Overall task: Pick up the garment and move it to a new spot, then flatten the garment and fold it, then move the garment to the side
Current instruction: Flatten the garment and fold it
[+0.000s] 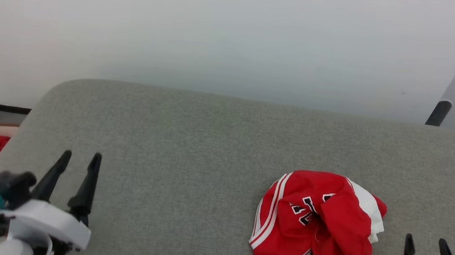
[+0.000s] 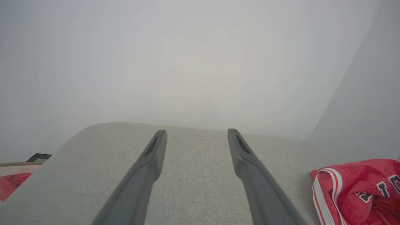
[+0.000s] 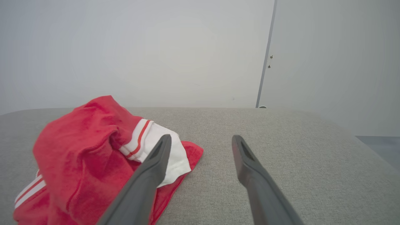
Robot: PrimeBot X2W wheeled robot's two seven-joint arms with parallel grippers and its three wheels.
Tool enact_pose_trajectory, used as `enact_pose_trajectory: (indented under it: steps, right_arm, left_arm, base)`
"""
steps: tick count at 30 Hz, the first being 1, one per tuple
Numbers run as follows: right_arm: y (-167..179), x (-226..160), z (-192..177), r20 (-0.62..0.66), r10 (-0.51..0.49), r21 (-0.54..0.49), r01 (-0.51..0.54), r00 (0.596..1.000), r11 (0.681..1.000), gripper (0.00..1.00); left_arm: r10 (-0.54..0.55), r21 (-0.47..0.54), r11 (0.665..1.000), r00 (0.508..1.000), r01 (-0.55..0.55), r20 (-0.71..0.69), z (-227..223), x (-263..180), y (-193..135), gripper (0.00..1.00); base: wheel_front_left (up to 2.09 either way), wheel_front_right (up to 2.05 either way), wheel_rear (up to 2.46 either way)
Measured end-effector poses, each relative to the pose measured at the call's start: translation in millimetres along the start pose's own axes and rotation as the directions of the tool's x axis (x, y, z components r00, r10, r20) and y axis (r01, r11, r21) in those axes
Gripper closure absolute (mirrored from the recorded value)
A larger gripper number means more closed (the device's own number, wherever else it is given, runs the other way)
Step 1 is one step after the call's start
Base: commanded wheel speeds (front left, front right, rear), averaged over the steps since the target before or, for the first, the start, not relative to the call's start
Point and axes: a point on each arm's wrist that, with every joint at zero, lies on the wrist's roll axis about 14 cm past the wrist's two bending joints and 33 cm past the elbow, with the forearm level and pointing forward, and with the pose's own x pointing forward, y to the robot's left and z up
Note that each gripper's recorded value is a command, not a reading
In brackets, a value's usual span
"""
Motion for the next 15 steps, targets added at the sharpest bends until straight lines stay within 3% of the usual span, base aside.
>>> enact_pose_trajectory:
  steps: [12, 15]
  right_arm:
    - [12, 20, -1, -0.061, 0.049, 0.016, -0.048, 0.997, 0.999, 0.00]
    - [8, 31, -8, -0.133, 0.061, 0.007, -0.060, 0.989, 0.998, 0.00]
  left_arm:
    - [-0.076, 0.015, 0.997, 0.997, 0.076, -0.034, 1, 23, -20, 0.00]
    - [-0.081, 0.008, 0.997, 0.995, 0.081, -0.053, -7, 25, -23, 0.00]
  base:
    - [0.00, 0.00, 0.00]
    - [0.00, 0.00, 0.00]
